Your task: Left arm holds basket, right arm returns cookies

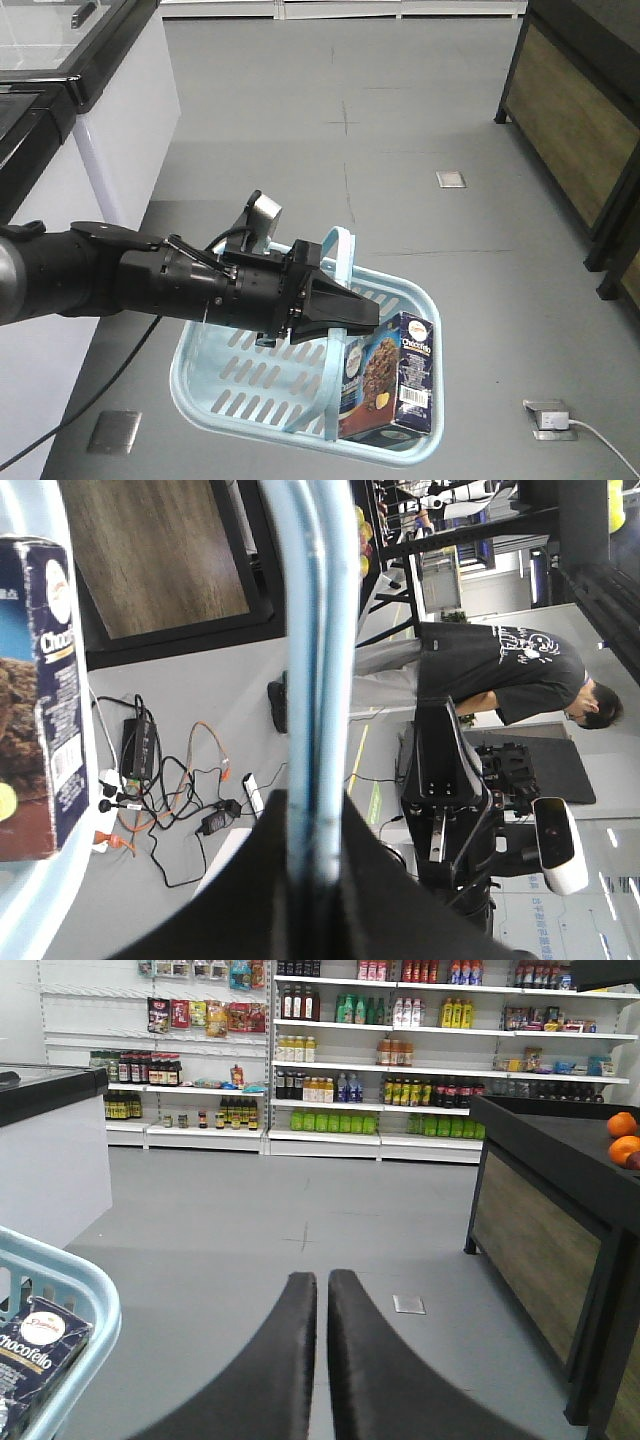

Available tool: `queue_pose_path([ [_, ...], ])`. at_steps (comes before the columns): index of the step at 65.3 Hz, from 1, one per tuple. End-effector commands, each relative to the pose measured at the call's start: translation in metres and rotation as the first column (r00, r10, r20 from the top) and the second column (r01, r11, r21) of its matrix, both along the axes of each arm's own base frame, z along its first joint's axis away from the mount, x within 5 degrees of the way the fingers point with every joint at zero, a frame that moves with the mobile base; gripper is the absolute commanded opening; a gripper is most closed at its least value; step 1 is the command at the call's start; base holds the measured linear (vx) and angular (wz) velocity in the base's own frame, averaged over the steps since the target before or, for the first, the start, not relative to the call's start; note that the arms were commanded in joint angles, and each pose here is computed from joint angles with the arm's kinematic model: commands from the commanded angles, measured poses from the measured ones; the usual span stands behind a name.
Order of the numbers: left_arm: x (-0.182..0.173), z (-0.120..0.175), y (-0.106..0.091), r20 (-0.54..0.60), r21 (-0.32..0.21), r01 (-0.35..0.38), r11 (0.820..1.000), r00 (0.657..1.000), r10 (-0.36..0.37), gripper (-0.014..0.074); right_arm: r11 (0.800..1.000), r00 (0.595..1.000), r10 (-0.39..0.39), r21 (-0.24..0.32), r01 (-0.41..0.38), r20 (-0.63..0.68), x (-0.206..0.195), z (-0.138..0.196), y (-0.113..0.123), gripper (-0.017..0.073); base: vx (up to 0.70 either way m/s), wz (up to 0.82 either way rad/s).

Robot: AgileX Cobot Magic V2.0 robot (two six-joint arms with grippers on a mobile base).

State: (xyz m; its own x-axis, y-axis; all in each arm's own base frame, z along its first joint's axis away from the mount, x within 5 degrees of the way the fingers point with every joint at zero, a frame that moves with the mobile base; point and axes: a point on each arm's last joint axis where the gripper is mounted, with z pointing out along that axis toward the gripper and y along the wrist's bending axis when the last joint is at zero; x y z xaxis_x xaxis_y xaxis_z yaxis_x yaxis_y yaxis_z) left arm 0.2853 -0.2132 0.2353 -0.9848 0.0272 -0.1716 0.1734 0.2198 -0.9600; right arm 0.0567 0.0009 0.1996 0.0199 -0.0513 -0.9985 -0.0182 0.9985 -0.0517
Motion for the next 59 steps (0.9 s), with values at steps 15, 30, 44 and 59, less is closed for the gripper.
queue_pose_path([
  [15,-0.0033,0.0394,-0.0014,0.042,-0.171,-0.01,0.985,0.999,0.017,-0.0006,1.0,0.998,0.006,-0.01,-0.005,0.07,-0.0005,0.0014,0.0007,-0.0003,0.16,-0.09],
  [30,-0.0033,0.0394,-0.0014,0.042,-0.171,-0.01,0.985,0.999,0.017,-0.0006,1.0,0.998,0.006,-0.01,-0.005,0.07,-0.0005,0.0014,0.0007,-0.0003,0.2,-0.16],
  [44,-0.0033,0.0394,-0.0014,0.042,-0.171,-0.01,0.985,0.999,0.017,-0.0006,1.0,0.998,0.006,-0.01,-0.005,0.07,-0.0005,0.0014,0.0007,-0.0003,0.22,-0.07],
  [59,-0.0033,0.0394,-0.0014,0.042,-0.171,-0.01,0.985,0.999,0.017,-0.0006,1.0,0.998,0.006,-0.01,-0.005,0.07,-0.0005,0.0014,0.0007,-0.0003,0.23,-0.05],
])
